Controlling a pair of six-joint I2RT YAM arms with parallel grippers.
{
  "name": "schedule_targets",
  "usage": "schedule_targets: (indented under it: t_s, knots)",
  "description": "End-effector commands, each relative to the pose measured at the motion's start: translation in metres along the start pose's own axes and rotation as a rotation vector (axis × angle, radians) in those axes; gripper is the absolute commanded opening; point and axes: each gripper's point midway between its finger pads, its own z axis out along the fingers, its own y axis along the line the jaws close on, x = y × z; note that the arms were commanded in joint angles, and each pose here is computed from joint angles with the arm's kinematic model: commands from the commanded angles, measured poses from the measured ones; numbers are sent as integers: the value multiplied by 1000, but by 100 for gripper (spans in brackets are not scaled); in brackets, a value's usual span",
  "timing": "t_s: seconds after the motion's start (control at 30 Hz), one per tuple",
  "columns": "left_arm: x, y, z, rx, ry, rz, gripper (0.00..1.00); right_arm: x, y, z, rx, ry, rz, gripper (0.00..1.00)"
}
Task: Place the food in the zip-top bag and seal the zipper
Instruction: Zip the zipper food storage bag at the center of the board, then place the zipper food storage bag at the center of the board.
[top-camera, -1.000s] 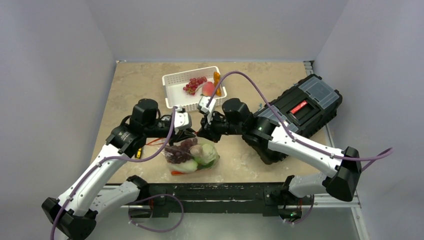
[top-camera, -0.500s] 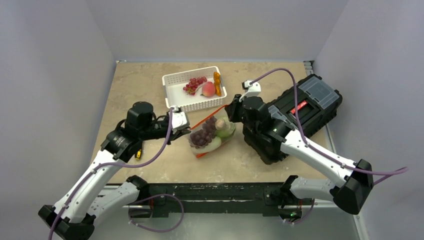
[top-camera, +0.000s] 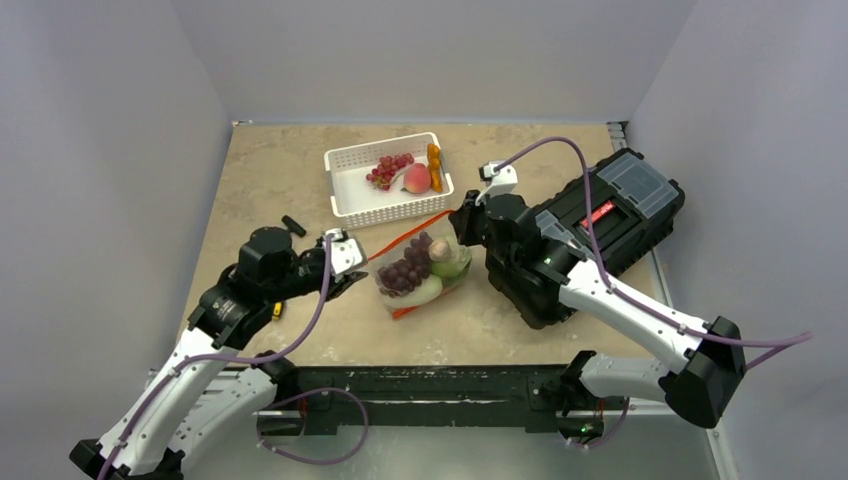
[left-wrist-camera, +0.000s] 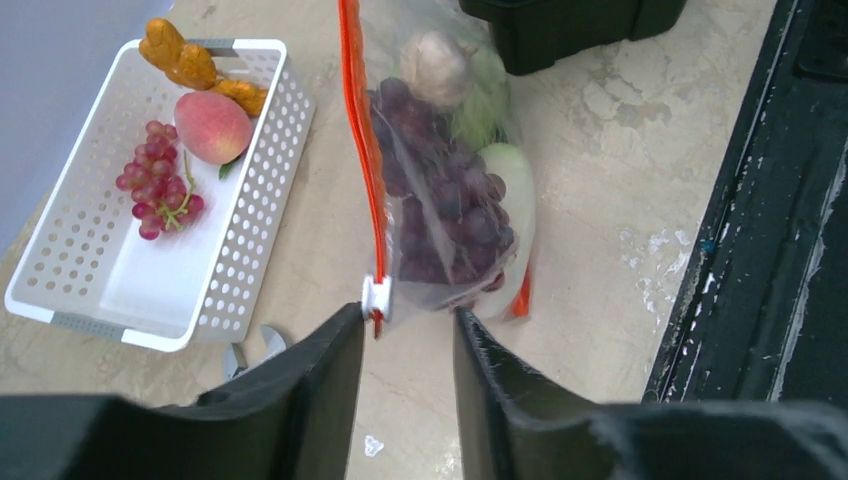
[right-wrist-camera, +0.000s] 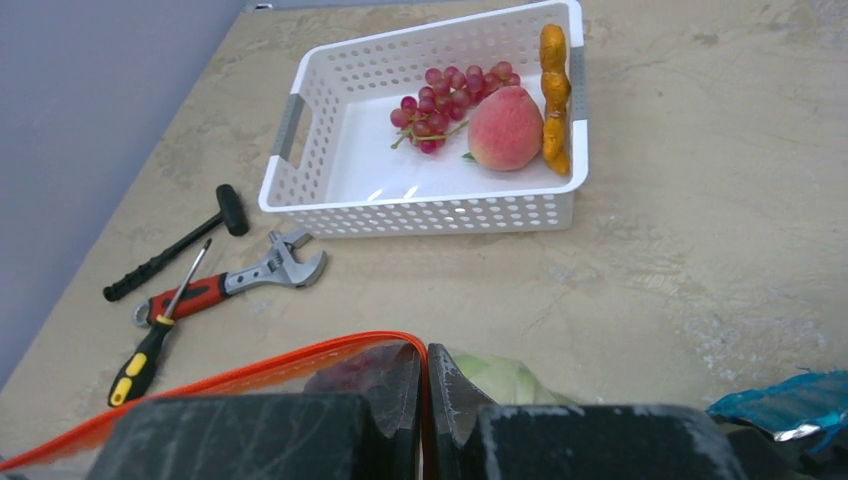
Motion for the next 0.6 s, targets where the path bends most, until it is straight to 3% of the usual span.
schedule_targets:
  t_s: [0.0,0.1,0.17,0.4,0.57]
  knots:
    - [5,9,-6,-73,27,-38,44,-25,4,4,-54,-91,-59,0]
    - [2,28,-14,-196,20,-35,59,-30,14,6,-96,-100,-52,0]
    - [2,43,-24,-301,12,-30,63,-36,22,7,-120,-108,-34,0]
    - [6,84,-70,-645,-18,-18,64,-92,24,24,11,-164,-101,0]
    - [9,93,-85,-743,-19,-24,64,-123,35,14,-22,-238,-177,0]
